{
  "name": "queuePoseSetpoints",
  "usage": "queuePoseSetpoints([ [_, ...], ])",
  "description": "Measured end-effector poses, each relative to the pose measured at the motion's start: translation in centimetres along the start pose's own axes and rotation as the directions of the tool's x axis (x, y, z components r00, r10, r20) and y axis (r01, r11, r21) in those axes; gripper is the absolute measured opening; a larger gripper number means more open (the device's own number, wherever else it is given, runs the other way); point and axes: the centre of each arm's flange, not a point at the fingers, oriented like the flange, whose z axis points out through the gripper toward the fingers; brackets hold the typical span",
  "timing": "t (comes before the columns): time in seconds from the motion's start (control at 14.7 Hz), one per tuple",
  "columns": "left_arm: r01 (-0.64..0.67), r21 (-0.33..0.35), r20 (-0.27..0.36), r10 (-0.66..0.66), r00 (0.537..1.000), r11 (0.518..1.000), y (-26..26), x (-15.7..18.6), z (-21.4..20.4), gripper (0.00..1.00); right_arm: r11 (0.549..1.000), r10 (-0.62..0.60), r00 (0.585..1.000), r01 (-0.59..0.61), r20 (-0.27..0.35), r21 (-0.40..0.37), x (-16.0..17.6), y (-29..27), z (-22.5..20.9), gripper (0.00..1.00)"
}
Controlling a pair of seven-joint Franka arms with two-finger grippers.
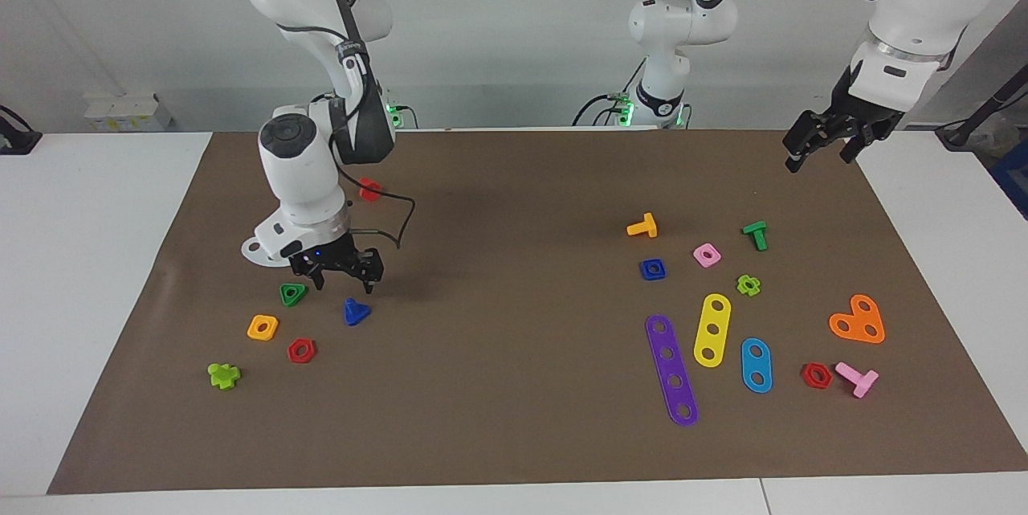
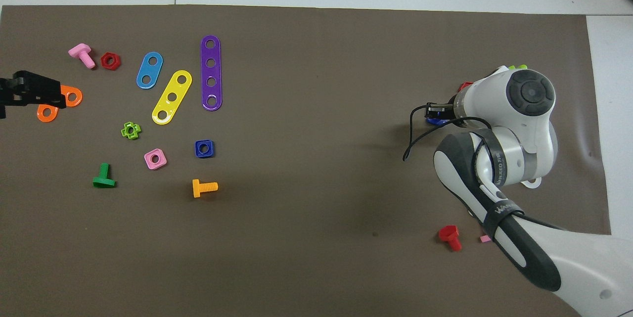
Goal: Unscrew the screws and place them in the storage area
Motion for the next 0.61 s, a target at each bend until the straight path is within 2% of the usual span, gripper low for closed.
queuePoseSetpoints([
  [0.27, 0.000, 0.000, 0.000, 0.000, 1.000, 1.000, 0.0, 0.0, 0.0, 1.00, 1.000, 0.007, 1.000, -0.007, -0.003, -0.008, -0.4, 0.6, -7.4, 0.99],
  [0.61, 0.000, 0.000, 0.000, 0.000, 1.000, 1.000, 0.0, 0.0, 0.0, 1.00, 1.000, -0.030, 0.999, 0.030, 0.027, 0.004, -0.4, 3.2, -16.4, 0.99],
])
